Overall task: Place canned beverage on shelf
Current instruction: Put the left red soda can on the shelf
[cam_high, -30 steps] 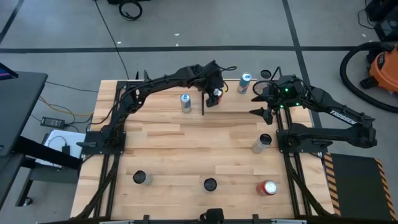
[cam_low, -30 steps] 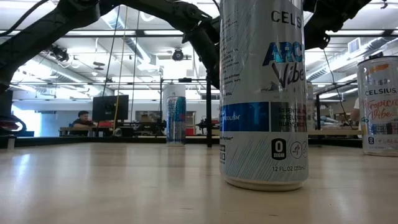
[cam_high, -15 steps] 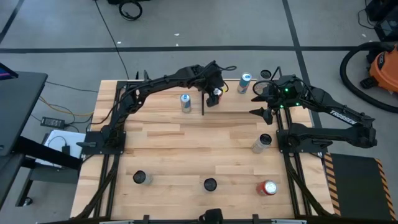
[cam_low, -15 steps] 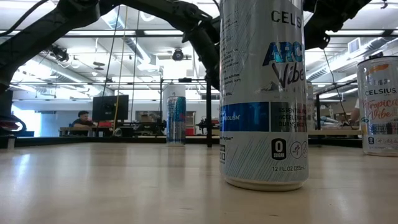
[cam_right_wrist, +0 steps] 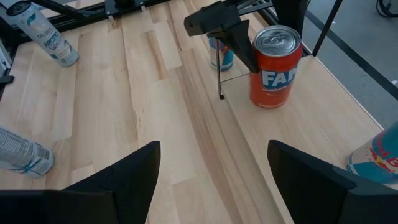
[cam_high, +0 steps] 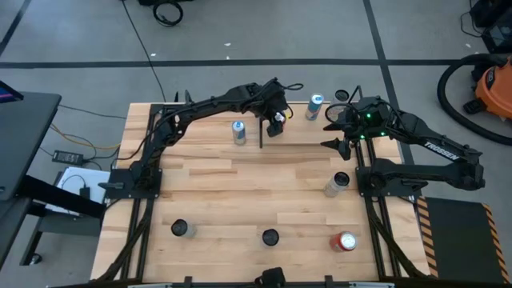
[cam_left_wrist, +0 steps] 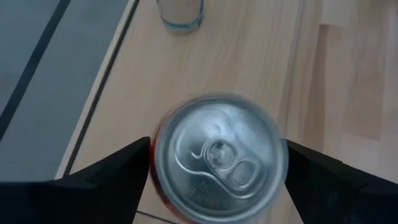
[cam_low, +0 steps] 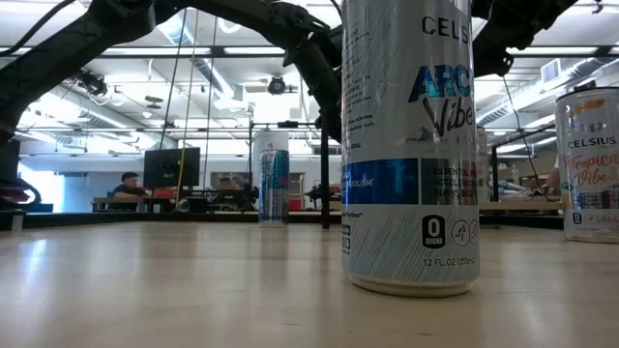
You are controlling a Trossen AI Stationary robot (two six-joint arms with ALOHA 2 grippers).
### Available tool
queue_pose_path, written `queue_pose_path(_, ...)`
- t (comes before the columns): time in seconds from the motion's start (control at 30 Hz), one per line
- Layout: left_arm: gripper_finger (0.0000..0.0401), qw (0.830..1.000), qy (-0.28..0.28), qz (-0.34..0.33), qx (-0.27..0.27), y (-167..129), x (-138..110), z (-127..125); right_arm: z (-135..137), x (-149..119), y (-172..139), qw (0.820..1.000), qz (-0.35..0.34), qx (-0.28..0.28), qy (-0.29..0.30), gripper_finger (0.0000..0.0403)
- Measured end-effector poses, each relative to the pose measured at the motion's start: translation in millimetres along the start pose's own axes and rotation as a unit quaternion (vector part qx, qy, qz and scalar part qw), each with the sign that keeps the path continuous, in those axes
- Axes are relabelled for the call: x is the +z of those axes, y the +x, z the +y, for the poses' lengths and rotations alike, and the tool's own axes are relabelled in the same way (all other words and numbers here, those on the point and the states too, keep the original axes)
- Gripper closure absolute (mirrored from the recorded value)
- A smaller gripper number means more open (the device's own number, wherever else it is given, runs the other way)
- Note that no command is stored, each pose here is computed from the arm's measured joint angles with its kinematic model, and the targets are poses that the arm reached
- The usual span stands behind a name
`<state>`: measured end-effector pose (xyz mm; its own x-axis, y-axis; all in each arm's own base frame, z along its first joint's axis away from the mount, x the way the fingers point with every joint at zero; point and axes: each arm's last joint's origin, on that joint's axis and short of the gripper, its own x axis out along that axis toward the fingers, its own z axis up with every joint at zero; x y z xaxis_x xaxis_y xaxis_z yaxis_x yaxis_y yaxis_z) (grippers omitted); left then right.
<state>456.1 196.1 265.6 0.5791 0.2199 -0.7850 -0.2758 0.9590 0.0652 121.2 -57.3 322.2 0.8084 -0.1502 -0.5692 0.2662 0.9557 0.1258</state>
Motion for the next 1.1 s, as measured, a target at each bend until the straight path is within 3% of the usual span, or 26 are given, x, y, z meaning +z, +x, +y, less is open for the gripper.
queue_pose_path(0.57, 0.0044, 1.000, 0.001, -0.005, 0.001, -2.5, 1.7, 0.1, 0.0, 0.0, 0.1, 1.000, 0.000, 0.000, 0.000, 0.0098)
queue_pose_path(0.93, 0.0044, 0.996, 0.006, -0.089, 0.012, -3.6, 17.6, 1.6, 0.0, 0.1, 0.0, 1.000, 0.000, 0.000, 0.015, 0.0098)
queue_pose_path(1.1, 0.0044, 0.994, -0.021, -0.103, 0.011, -5.8, 20.6, 2.0, 0.0, 0.1, 0.1, 1.000, 0.000, 0.000, 0.016, 0.0098)
